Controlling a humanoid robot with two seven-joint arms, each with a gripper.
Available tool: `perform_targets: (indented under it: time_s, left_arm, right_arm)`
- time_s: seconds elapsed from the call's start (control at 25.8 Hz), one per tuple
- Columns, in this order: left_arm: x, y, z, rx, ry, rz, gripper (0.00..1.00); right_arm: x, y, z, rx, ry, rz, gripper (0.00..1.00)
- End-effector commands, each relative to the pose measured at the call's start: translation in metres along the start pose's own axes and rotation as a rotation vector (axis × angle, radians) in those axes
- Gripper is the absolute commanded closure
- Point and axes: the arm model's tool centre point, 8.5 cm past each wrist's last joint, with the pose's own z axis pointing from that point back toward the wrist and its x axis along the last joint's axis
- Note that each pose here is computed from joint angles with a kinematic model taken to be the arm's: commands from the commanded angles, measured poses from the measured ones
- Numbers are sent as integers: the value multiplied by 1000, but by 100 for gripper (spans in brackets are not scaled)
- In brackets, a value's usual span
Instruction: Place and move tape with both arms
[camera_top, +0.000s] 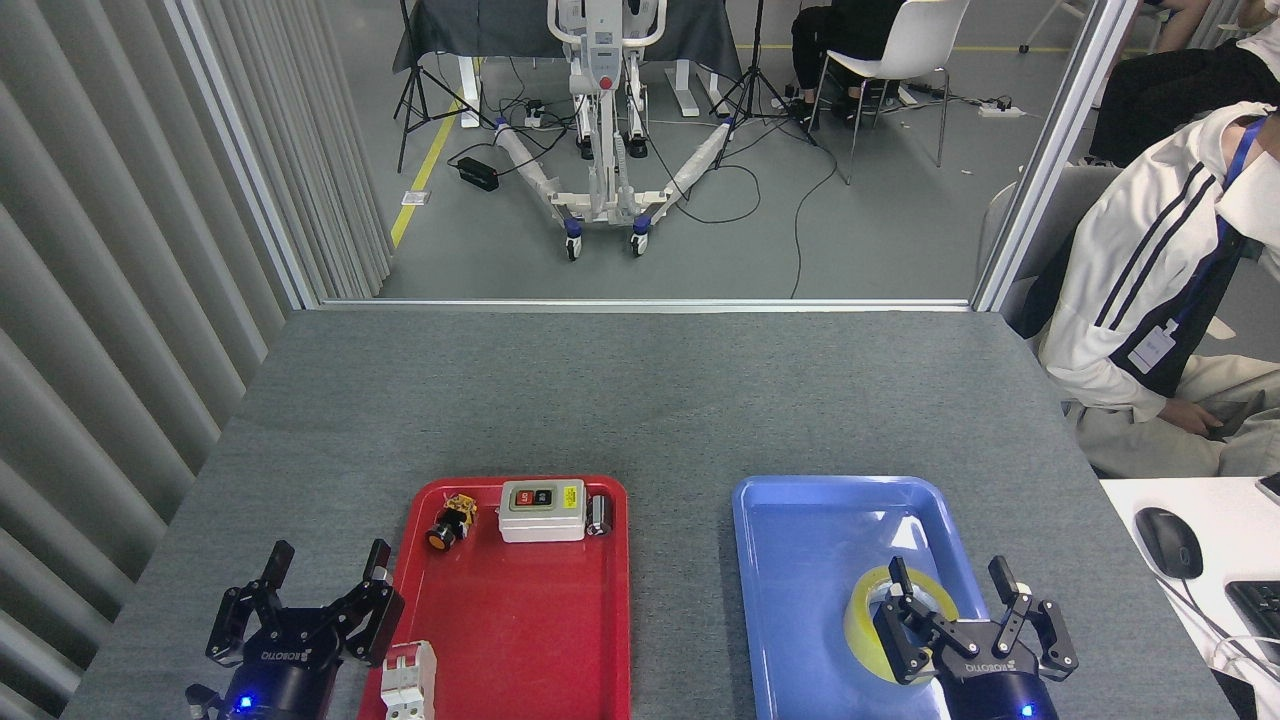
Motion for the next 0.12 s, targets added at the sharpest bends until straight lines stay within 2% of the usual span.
perform_targets:
  time_s: [0.0, 0.08]
  left_arm:
    - [-2, -1, 2, -3, 8, -1, 1]
    - [-4, 0, 2, -3, 13, -3, 1]
  right_arm:
    - [1, 1, 1, 2, -2, 0, 0]
    - [1, 1, 1, 4, -5, 1, 0]
